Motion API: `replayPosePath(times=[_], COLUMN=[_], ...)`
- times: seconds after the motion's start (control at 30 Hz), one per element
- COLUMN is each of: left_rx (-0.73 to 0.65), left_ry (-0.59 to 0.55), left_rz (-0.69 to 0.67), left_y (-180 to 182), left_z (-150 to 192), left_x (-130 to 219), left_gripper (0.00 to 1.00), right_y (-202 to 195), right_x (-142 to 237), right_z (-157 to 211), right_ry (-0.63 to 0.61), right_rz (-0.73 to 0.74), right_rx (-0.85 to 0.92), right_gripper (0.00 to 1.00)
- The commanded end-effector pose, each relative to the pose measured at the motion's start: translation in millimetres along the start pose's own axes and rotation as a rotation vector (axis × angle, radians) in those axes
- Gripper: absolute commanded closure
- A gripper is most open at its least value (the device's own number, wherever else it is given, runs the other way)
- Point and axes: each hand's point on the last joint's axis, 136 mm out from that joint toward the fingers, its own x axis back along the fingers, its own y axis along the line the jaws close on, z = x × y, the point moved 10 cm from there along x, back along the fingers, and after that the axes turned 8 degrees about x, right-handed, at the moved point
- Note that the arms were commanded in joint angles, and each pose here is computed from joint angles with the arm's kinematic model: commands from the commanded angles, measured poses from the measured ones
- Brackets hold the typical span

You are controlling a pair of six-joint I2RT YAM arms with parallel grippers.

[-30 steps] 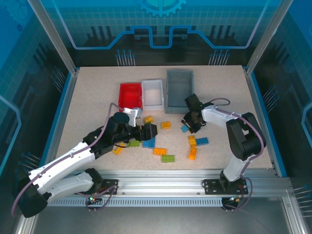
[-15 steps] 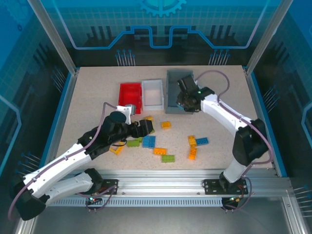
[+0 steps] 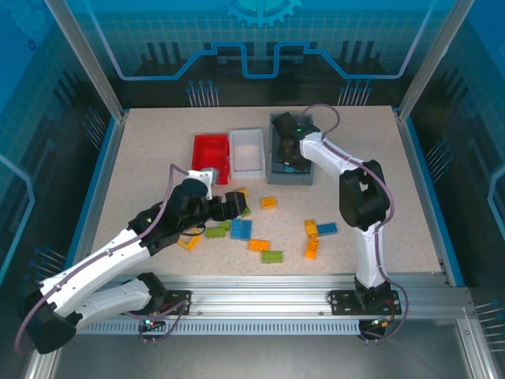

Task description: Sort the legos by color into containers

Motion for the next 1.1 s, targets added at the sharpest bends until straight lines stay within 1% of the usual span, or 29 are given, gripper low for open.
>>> replayPosePath(times=[0.0, 0.13, 0.2, 0.27, 0.3, 0.37, 0.43, 0.5, 0.53, 0.6, 0.67, 0.73, 0.77, 0.8, 0.87, 0.93, 1.07], left_rx=[0.023, 0.056, 0.114, 0.189, 0.231, 0.333, 0.385, 0.393, 0.387, 0.384, 0.402, 0.415, 0.426, 0.432, 0.469, 0.524, 0.651], left_ry=[-0.016, -0.019, 0.002, 0.012, 0.019, 0.045, 0.050, 0.050, 0.049, 0.072, 0.118, 0.155, 0.165, 0.162, 0.144, 0.140, 0.112], left_rz=[-0.065, -0.203, -0.305, -0.393, -0.420, -0.451, -0.462, -0.457, -0.469, -0.504, -0.537, -0.564, -0.605, -0.651, -0.731, -0.722, -0.740], left_y=[-2.2, 7.7, 21.8, 39.8, 49.4, 72.1, 87.1, 95.7, 99.6, 107.4, 116.0, 122.0, 126.3, 130.0, 137.7, 143.1, 154.9], left_z=[-6.2, -10.2, -17.2, -25.4, -29.5, -39.9, -49.7, -58.1, -61.5, -63.2, -58.5, -49.4, -43.6, -39.1, -25.6, -9.4, 20.2], left_x=[2.5, 3.0, 3.3, 4.5, 4.2, -0.1, -5.1, -10.0, -12.3, -16.3, -21.0, -22.3, -18.5, -13.5, 1.0, 7.2, 21.2], left_gripper=[0.13, 0.19, 0.20, 0.20, 0.21, 0.21, 0.20, 0.20, 0.20, 0.20, 0.20, 0.23, 0.23, 0.23, 0.20, 0.22, 0.27], right_y=[-3.4, -8.3, -12.3, -11.9, -8.8, 6.3, 20.1, 28.8, 30.3, 31.3, 31.7, 32.0, 32.9, 33.8, 35.7, 38.5, 49.5], right_x=[32.9, 72.6, 99.8, 126.8, 136.6, 158.2, 168.1, 172.7, 174.2, 173.7, 172.2, 169.8, 169.2, 168.4, 167.7, 168.8, 174.9], right_z=[-4.8, -4.3, -1.4, 6.8, 14.2, 37.8, 66.7, 96.8, 112.8, 138.2, 158.0, 171.5, 177.7, 181.9, 186.7, 189.2, 195.6], right_ry=[-0.036, -0.129, -0.194, -0.272, -0.311, -0.414, -0.465, -0.473, -0.476, -0.453, -0.410, -0.380, -0.370, -0.362, -0.342, -0.330, -0.313], right_rz=[-0.011, -0.025, -0.038, -0.082, -0.113, -0.250, -0.380, -0.519, -0.555, -0.583, -0.581, -0.598, -0.605, -0.603, -0.598, -0.605, -0.703], right_rx=[-0.007, -0.016, -0.014, 0.025, 0.070, 0.231, 0.389, 0.536, 0.591, 0.665, 0.698, 0.713, 0.723, 0.730, 0.730, 0.731, 0.767], right_gripper=[0.41, 0.38, 0.38, 0.38, 0.37, 0.33, 0.31, 0.30, 0.30, 0.28, 0.29, 0.29, 0.29, 0.29, 0.29, 0.29, 0.30])
